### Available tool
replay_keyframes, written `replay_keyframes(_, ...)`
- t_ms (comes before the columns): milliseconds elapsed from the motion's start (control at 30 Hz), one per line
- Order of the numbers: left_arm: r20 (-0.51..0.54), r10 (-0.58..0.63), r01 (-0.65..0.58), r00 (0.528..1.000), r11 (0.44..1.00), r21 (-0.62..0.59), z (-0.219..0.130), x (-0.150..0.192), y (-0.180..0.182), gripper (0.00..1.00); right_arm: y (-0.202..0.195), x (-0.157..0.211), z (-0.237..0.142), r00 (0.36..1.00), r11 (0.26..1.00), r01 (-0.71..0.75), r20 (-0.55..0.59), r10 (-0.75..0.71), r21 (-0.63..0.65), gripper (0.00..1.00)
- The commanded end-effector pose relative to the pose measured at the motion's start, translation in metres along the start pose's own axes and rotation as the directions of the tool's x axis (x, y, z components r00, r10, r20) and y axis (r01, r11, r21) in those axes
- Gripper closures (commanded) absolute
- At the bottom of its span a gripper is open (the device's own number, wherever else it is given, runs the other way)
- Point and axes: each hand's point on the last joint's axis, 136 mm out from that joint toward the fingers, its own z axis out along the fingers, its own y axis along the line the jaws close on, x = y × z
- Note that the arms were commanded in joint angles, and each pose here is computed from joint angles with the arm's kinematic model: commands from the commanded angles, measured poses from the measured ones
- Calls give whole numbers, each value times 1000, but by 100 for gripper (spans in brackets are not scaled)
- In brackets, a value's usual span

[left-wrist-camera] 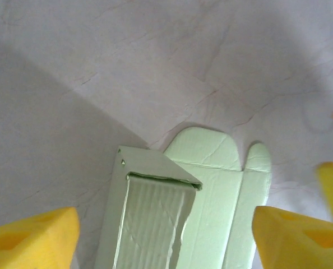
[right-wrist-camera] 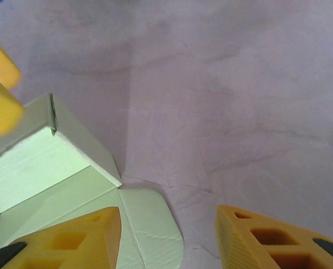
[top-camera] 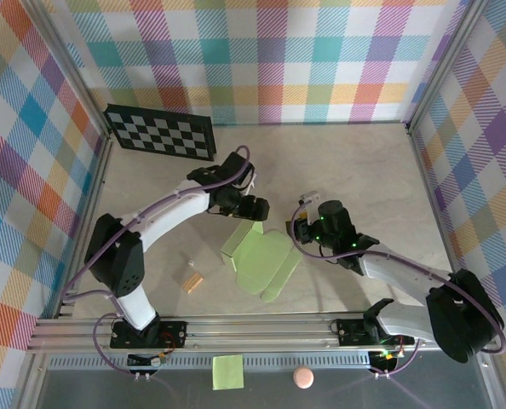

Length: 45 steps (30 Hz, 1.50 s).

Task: Fold the paper box

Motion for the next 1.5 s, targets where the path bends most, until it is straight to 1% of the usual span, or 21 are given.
replay_keyframes(0,-79,39,-47,996,994,-102,7,8,8,17,-5,14,-7,998,999,27,-51,-26,17,52)
replay_keyframes(233,-176,64,-88,982,987,-133,40,9,3,17,-3,17,-10,998,1000,21,-57,-21,1,51)
replay_keyframes(400,-244,84,-118,966,985,-129,59,13,-1,24,-5,21,-10,998,1000,17,-64,-17,7,52)
replay_keyframes(667,-331,114,-171,937,974,-149,74,25,5,31,-6,29,-8,996,1000,13,-92,-11,11,52)
replay_keyframes(800,-346,119,-182,931,971,-156,78,26,7,35,-8,31,-7,995,1000,8,-104,-6,21,53)
replay_keyframes(1200,-360,118,-192,925,965,-178,88,23,11,44,-6,34,-4,993,1000,-8,-114,9,10,55)
replay_keyframes(1467,-366,123,-206,923,958,-199,88,24,16,56,-4,33,-4,993,1000,-11,-115,11,0,57)
